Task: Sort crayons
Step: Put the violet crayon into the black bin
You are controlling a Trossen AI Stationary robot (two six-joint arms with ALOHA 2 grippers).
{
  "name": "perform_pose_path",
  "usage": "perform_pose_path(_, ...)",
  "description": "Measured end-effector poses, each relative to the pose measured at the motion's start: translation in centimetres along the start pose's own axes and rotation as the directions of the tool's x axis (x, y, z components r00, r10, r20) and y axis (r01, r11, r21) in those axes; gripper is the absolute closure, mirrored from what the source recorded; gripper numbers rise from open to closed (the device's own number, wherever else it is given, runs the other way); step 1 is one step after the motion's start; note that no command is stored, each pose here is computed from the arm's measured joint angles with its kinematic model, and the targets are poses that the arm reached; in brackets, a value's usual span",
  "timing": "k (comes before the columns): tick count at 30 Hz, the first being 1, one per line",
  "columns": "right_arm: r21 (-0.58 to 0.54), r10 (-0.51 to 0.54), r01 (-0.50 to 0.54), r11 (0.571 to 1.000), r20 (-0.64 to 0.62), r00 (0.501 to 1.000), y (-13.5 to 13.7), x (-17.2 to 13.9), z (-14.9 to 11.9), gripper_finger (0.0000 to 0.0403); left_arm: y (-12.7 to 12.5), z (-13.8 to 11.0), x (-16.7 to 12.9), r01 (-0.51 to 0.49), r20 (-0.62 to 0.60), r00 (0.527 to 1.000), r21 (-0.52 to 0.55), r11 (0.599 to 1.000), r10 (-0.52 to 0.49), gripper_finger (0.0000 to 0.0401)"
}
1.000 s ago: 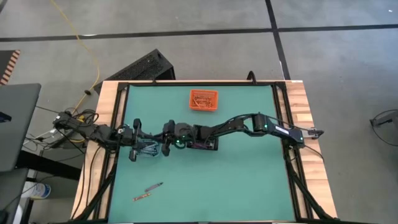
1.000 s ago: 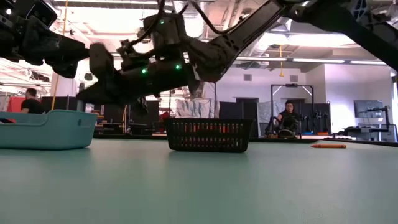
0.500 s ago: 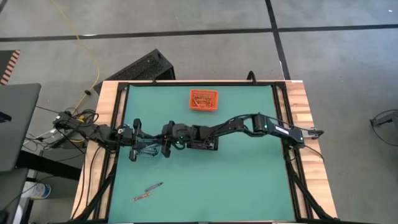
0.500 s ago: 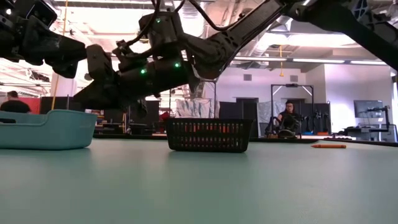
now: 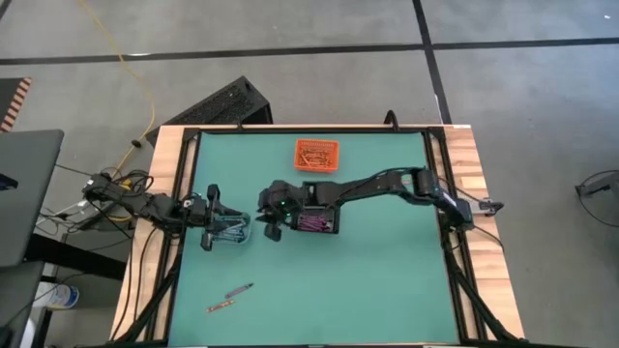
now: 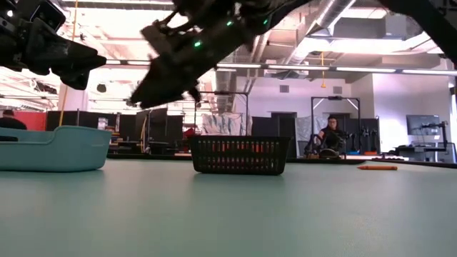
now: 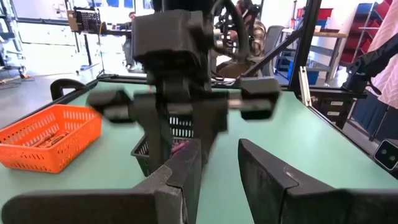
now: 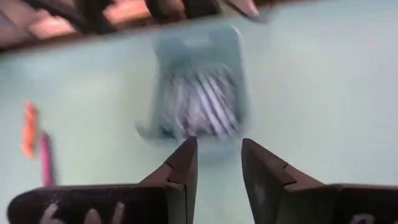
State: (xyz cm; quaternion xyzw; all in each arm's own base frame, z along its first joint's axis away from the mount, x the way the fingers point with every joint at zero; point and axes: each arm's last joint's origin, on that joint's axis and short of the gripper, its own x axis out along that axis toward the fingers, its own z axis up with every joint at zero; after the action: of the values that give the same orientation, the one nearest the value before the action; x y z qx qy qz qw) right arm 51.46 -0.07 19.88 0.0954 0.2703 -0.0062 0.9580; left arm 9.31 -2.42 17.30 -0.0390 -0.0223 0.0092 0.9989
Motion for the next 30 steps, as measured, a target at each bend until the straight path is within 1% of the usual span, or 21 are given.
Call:
perform_pose_path(4, -0.04, -0.099, 0.095, 0.995, -0.117, 0.988, -0.8, -3.3, 0.1, 0.0286, 0.0, 0.0, 0.0, 0.0, 0.0, 1.0, 0.0, 1.0, 0.0, 0.0306)
perform_pose_path(8, -0.051, -0.124, 0.117, 0.992, -0.163, 0.979, -1.0, -7.0, -0.7, 0.0286, 0.0, 0.0, 0.0, 0.0, 0.0, 1.0, 0.0, 1.0, 0.0, 0.0306)
perform_pose_path(11, -0.048, -0.168, 0.163, 0.985, -0.121, 0.978, -0.6, -10.4, -1.7, 0.0286, 0.0, 0.0, 0.0, -0.001, 0.0, 1.0, 0.0, 1.0, 0.001, 0.0306)
perform_pose_path(14, -0.004, -0.191, 0.191, 0.982, -0.046, 0.981, -0.1, -13.3, -3.6, 0.0286, 0.0, 0.0, 0.0, 0.0, 0.0, 1.0, 0.0, 1.0, 0.0, 0.0306)
perform_pose_path(18, 0.065, -0.155, 0.153, 0.986, 0.033, 0.987, 0.6, -15.7, -6.8, 0.0286, 0.0, 0.0, 0.0, 0.0, 0.0, 1.0, 0.0, 1.0, 0.0, 0.0306)
perform_pose_path(21, 0.095, -0.117, 0.112, 0.989, 0.05, 0.992, 1.5, -16.9, -8.7, 0.0286, 0.0, 0.0, 0.0, 0.0, 0.0, 1.0, 0.0, 1.0, 0.0, 0.0306)
perform_pose_path(24, 0.084, -0.087, 0.086, 0.993, 0.012, 0.996, 2.5, -17.7, -10.6, 0.0286, 0.0, 0.0, 0.0, 0.0, 0.0, 1.0, 0.0, 1.0, 0.0, 0.0306)
perform_pose_path(30, 0.028, -0.059, 0.059, 0.998, 0.008, 0.998, 5.3, -19.0, -13.0, 0.0286, 0.0, 0.0, 0.0, 0.0, 0.0, 1.0, 0.0, 1.0, 0.0, 0.0306)
